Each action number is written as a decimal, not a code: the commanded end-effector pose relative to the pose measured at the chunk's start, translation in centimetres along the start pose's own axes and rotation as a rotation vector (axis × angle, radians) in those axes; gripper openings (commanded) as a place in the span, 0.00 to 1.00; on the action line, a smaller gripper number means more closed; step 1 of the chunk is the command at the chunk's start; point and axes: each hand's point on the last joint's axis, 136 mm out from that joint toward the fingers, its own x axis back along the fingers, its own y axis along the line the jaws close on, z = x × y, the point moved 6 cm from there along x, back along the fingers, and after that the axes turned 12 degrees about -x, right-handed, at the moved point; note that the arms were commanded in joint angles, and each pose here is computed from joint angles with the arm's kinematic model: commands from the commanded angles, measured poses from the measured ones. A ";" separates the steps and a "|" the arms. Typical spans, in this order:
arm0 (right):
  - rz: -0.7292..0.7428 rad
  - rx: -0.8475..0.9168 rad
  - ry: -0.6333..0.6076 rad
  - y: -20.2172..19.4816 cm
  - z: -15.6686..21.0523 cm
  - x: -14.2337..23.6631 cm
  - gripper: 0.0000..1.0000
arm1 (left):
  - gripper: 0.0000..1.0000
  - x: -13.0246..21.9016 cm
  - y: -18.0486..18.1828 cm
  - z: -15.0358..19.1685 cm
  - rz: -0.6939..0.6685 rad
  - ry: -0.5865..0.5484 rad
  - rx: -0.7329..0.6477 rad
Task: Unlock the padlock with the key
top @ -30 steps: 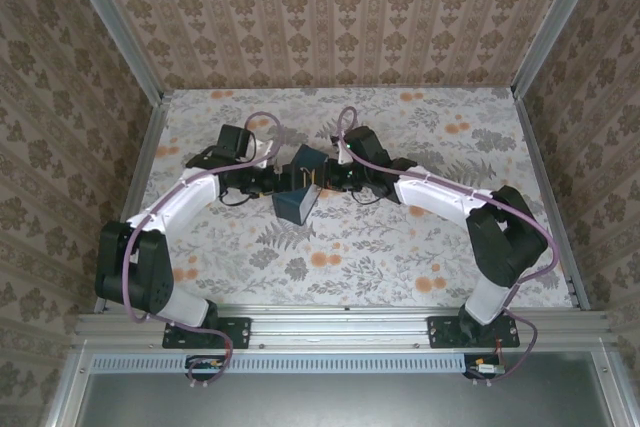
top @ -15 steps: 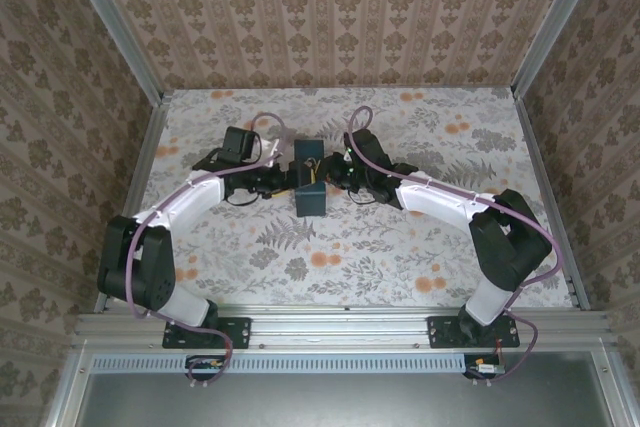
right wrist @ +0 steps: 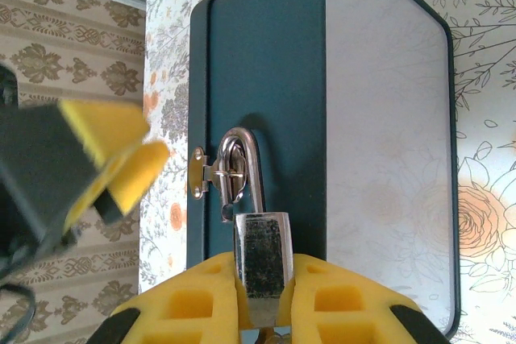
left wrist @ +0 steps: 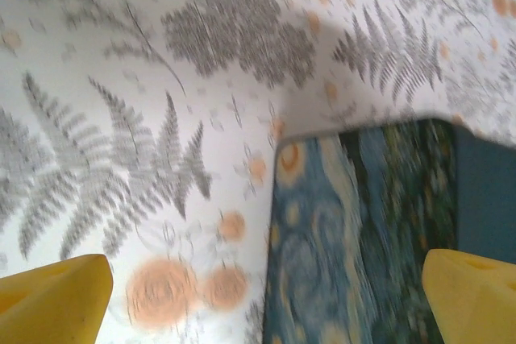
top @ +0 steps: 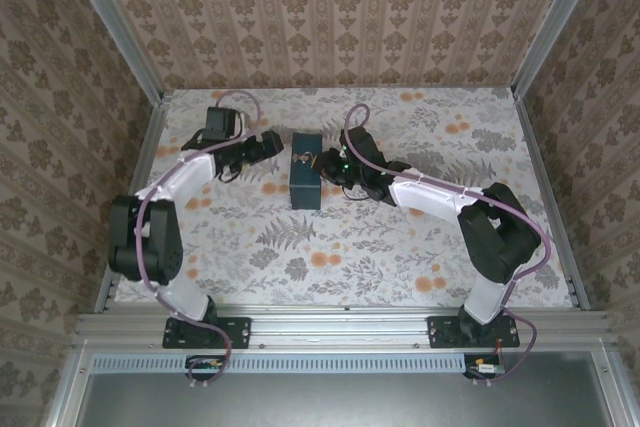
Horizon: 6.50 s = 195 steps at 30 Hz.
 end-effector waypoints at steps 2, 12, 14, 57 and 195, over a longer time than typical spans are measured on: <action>-0.036 0.034 0.010 1.1 0.3 0.5 0.00 | 1.00 -1.9 -0.2 -3.9 -0.056 -0.093 -0.054; -0.014 0.085 0.011 1.0 0.3 1.3 0.00 | 1.00 -7.1 -3.0 -6.2 0.085 0.019 -0.104; -0.006 0.095 0.000 1.0 0.1 1.4 0.00 | 1.00 -7.6 -3.9 -5.3 0.111 0.063 -0.140; 0.165 -0.202 -0.019 1.4 2.6 -1.0 0.00 | 0.96 -6.6 -3.2 0.2 0.059 0.199 0.008; 0.266 -0.077 -0.414 -2.9 -6.0 5.6 0.00 | 0.88 -5.6 -9.7 6.5 0.240 0.291 -0.112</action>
